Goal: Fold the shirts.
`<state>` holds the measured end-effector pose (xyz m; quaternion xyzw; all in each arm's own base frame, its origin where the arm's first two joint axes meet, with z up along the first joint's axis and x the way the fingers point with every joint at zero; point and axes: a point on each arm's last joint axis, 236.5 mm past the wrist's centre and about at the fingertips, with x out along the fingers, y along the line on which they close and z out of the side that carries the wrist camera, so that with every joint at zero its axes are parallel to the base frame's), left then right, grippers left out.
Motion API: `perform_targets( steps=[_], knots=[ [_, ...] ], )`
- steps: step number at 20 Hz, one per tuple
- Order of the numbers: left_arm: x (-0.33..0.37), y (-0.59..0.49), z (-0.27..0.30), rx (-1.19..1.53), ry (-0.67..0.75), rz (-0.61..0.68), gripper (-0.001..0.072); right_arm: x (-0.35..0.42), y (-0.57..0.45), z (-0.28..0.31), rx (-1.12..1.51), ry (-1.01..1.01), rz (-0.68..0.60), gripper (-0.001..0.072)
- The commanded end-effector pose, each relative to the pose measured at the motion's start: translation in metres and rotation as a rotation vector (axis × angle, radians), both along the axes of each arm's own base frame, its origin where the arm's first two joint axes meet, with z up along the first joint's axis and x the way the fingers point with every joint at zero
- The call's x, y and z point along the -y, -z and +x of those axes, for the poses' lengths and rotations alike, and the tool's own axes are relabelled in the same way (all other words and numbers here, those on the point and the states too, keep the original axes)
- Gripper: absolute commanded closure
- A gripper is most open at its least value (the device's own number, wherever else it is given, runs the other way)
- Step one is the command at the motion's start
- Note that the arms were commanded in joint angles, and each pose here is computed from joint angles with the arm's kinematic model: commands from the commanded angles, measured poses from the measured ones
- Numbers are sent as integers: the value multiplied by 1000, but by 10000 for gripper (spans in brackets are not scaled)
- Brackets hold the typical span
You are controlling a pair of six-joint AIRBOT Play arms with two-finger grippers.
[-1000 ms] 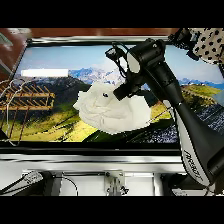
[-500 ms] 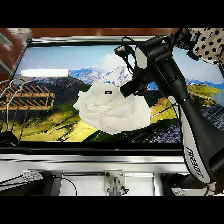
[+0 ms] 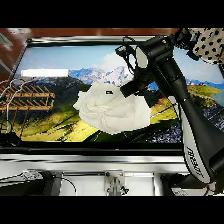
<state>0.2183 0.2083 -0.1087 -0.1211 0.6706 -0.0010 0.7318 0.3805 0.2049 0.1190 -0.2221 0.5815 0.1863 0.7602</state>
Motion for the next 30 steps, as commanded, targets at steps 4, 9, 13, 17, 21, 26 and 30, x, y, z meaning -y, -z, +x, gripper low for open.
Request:
perform_targets(
  steps=[4, 9, 13, 17, 21, 26, 30],
  knots=[
    [8, 15, -3, -14, 45, -38, 569, 6, 0, 2, 10, 15, -22, 626],
    [6, -1, 5, 42, 69, -6, 648, 16, -2, 7, 31, 31, -60, 626],
    [6, -40, 24, 164, 51, 51, 649, 15, -4, 13, 58, 31, -58, 626],
    [10, -72, 41, 272, 18, 76, 651, 16, -3, 12, 52, 22, -65, 626],
    [5, -102, 44, 335, -11, 155, 651, 17, -3, 11, 49, 13, -70, 626],
    [12, -153, 62, 496, -29, 220, 651, 21, -4, 14, 60, 15, -89, 626],
    [72, -202, 98, 663, 98, 195, 651, 38, -14, 25, 115, 80, -129, 626]
  ],
)
